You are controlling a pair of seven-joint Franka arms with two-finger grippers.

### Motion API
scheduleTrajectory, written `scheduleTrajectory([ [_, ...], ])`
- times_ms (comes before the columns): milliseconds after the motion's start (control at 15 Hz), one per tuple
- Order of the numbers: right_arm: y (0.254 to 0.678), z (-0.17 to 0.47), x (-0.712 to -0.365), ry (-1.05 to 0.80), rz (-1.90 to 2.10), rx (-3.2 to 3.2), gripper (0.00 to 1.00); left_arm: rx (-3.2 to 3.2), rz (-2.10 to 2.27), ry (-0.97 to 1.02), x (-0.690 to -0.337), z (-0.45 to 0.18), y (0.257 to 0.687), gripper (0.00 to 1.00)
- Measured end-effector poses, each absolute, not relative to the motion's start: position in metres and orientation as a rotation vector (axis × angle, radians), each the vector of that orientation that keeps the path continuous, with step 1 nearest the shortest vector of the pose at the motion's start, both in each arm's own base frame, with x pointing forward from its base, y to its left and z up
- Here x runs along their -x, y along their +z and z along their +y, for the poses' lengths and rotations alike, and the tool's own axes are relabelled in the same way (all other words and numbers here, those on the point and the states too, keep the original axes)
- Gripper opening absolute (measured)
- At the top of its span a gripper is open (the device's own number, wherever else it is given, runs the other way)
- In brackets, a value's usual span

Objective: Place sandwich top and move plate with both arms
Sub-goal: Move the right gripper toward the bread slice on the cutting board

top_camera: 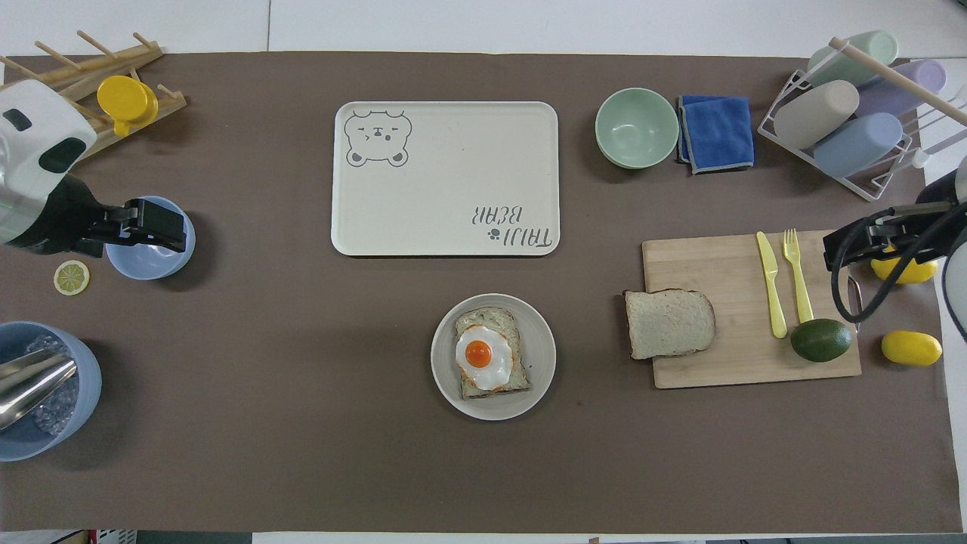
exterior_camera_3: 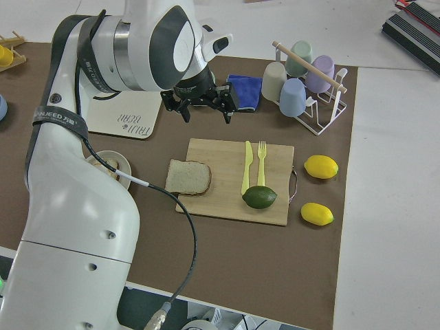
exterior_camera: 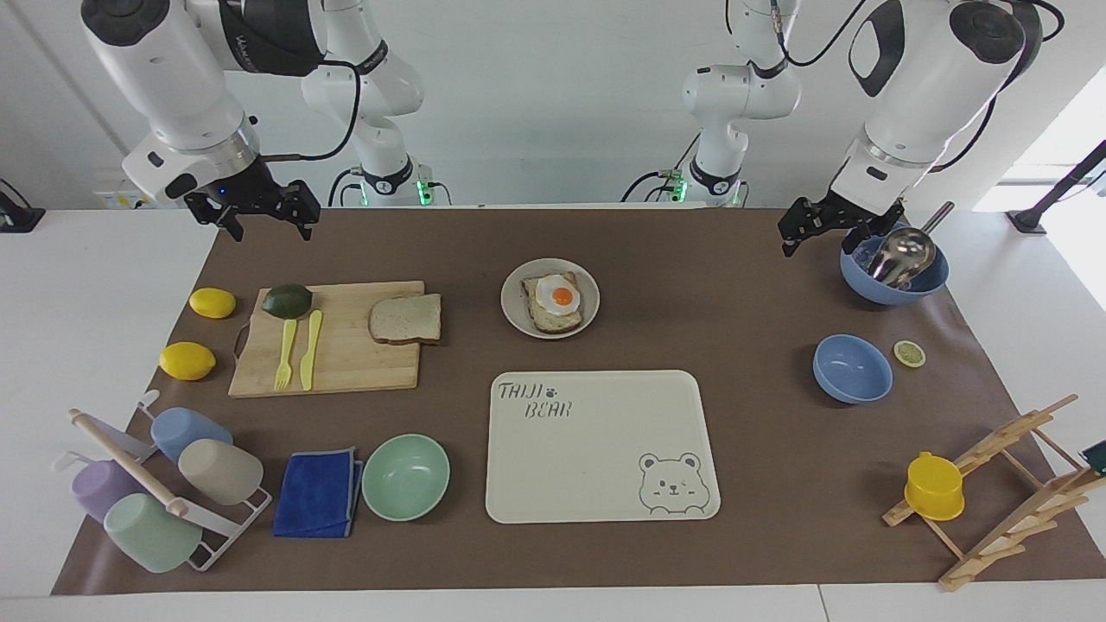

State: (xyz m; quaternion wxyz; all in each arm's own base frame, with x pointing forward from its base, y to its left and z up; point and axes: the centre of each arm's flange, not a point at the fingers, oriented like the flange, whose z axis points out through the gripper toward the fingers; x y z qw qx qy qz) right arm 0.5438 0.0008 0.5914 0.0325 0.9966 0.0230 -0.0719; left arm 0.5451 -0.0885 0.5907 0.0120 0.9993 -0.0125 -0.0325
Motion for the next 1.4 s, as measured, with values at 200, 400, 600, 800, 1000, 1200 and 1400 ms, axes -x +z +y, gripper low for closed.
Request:
scheduleTrajectory([
  [200, 0.581, 0.032, -0.543, -0.217, 0.152, -3.061, 1.0, -3.116, -0.039, -0.101, -0.545, -0.089, 0.591, 1.0],
  [400, 0.545, 0.107, -0.544, -0.197, 0.178, -3.002, 1.0, -3.116, -0.039, -0.101, -0.545, -0.089, 0.591, 1.0],
  [600, 0.471, 0.189, -0.543, -0.182, 0.145, -2.921, 1.0, -3.116, -0.039, -0.101, -0.545, -0.089, 0.591, 1.0],
  [800, 0.391, 0.216, -0.531, -0.197, 0.17, -2.882, 1.0, -3.116, -0.039, -0.101, -0.545, -0.089, 0.591, 1.0],
  [1000, 0.341, 0.222, -0.519, -0.261, 0.18, -2.807, 1.0, -3.116, -0.039, -0.101, -0.545, -0.089, 0.591, 1.0],
  [1200, 0.318, 0.219, -0.519, -0.294, 0.2, -2.761, 1.0, -3.116, -0.039, -0.101, -0.545, -0.089, 0.591, 1.0],
  [1400, 0.304, 0.223, -0.507, -0.303, 0.263, -2.699, 1.0, -3.116, -0.039, -0.101, -0.545, -0.089, 0.591, 1.0],
])
